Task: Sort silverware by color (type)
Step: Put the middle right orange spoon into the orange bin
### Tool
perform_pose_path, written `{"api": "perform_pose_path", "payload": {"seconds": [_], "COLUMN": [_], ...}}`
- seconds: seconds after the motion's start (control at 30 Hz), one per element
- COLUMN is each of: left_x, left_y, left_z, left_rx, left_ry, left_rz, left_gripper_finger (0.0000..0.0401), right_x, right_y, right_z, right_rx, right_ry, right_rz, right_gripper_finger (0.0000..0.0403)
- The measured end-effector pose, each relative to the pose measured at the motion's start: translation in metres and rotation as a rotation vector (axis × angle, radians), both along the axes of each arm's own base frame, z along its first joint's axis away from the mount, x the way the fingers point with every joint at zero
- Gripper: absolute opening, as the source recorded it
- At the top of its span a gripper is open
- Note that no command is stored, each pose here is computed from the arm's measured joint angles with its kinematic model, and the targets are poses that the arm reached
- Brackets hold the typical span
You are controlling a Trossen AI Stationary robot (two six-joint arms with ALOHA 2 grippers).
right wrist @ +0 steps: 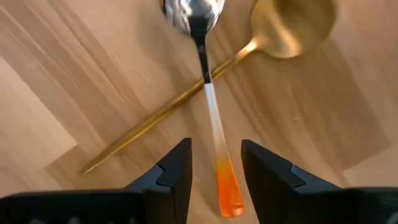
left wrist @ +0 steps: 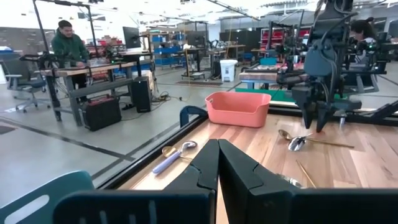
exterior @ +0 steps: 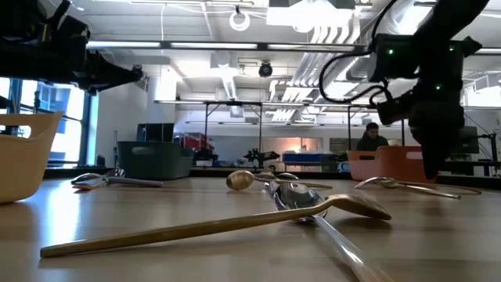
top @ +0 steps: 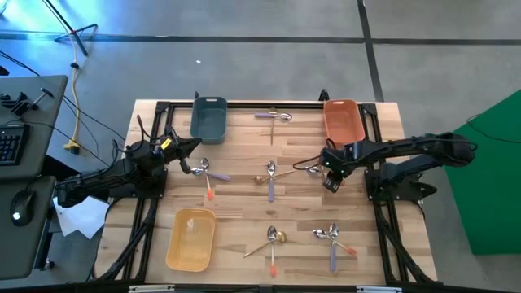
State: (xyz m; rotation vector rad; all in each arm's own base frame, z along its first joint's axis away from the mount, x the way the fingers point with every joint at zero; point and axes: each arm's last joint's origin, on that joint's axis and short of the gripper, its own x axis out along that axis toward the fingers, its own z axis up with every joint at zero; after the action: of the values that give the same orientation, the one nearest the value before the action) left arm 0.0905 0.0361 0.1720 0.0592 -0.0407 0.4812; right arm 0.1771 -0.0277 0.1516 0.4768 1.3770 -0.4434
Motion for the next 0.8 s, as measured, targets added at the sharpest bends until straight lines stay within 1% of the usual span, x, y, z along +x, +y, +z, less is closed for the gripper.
{"api": "perform_pose_path", "payload": {"seconds": [0.13, 0.23, 0.33, 0.47, 0.63, 0.7, 0.8], "left_x": [0.0, 0.0, 0.0, 0.0, 0.0, 0.0, 0.0], "left_y": [0.0, 0.0, 0.0, 0.0, 0.0, 0.0, 0.0], "left_z": [-0.001, -0.001, -0.001, -0.001, -0.002, -0.002, -0.002], "left_rx": [-0.002, -0.002, -0.002, -0.004, -0.003, 0.008, 0.025], "left_ry": [0.007, 0.007, 0.01, 0.015, 0.017, 0.025, 0.04], "left_rz": [0.001, 0.001, 0.001, 0.0, 0.001, -0.004, -0.007], "left_gripper_finger": [0.0, 0.0, 0.0, 0.0, 0.0, 0.0, 0.0], "right_x": [0.004, 0.008, 0.011, 0.012, 0.011, 0.011, 0.01], "right_y": [-0.001, -0.002, -0.002, -0.002, -0.001, -0.001, -0.001], "right_z": [-0.009, -0.015, -0.019, -0.024, -0.022, -0.019, -0.013], "right_rx": [0.011, 0.013, 0.016, 0.023, 0.038, 0.04, 0.043], "right_ry": [0.044, 0.047, 0.065, 0.098, 0.079, 0.055, 0.029], "right_rz": [-0.001, 0.0, 0.014, 0.033, 0.036, 0.036, 0.021], "right_gripper_finger": [0.0124, 0.0123, 0.0114, 0.008, 0.0017, 0.0009, 0.0014]}}
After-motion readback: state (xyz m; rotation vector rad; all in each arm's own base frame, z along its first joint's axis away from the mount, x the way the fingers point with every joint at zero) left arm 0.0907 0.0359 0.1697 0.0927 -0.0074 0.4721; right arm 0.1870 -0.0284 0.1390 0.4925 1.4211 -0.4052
